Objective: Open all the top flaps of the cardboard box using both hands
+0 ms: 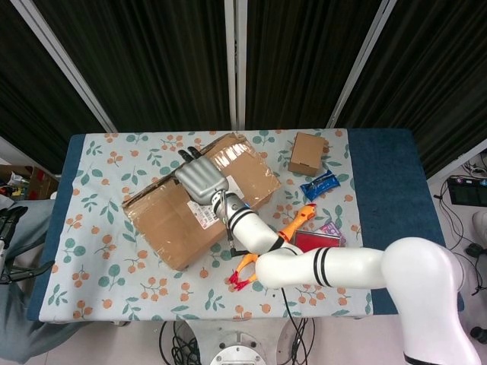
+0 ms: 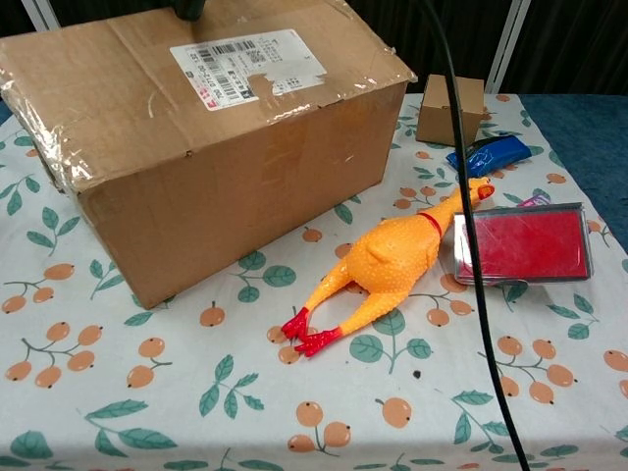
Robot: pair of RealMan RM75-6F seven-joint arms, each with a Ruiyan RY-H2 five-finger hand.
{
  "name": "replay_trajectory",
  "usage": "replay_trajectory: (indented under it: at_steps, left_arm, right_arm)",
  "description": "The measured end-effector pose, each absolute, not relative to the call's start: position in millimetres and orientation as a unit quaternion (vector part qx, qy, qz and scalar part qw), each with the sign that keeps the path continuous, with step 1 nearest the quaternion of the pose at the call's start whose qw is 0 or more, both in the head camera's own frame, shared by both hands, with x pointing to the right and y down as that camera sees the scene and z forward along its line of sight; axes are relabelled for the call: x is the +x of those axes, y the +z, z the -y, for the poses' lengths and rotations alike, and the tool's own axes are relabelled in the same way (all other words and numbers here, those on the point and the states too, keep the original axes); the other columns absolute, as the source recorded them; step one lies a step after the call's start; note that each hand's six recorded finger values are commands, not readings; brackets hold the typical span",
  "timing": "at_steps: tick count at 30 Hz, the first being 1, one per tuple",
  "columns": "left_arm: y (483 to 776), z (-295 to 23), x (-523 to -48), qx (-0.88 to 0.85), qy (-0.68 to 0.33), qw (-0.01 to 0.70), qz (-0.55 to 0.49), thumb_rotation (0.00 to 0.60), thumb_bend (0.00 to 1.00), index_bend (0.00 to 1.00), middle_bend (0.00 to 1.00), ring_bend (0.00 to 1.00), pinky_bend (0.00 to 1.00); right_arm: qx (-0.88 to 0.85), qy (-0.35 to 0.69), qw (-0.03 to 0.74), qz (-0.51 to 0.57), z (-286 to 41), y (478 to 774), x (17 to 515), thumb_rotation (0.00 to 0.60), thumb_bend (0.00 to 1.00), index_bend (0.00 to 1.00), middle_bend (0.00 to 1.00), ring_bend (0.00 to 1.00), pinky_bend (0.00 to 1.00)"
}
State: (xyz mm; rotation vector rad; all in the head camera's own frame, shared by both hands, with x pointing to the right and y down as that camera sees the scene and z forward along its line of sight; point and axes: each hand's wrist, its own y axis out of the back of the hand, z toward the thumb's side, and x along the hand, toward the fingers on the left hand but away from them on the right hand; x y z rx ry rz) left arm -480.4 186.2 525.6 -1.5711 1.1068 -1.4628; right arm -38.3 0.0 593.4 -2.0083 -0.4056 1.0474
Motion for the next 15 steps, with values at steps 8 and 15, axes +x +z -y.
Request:
replay_trajectory:
  at_steps: [8,15]
  left_arm:
    - [524.6,-179.1,-469.6,-0.616,-0.560,0.357,-0.424,0.359,0.04,0.09,0.10,0.08,0.20]
    - [526.0,-174.8,-462.0,-0.623,-0.557,0.354,-0.420,0.359,0.04,0.09,0.10,0.08,0.20]
  right_arm:
    - [-0.821,0.399,0.375,0.161,-1.2,538.3,-1.8,0.600,0.80,0.42,0.45,0.00,0.00]
    - [-0.842,0.398,0.337,0.142,-20.0,497.4,54.3,0.600,0.78,0.30,0.45,0.00,0.00]
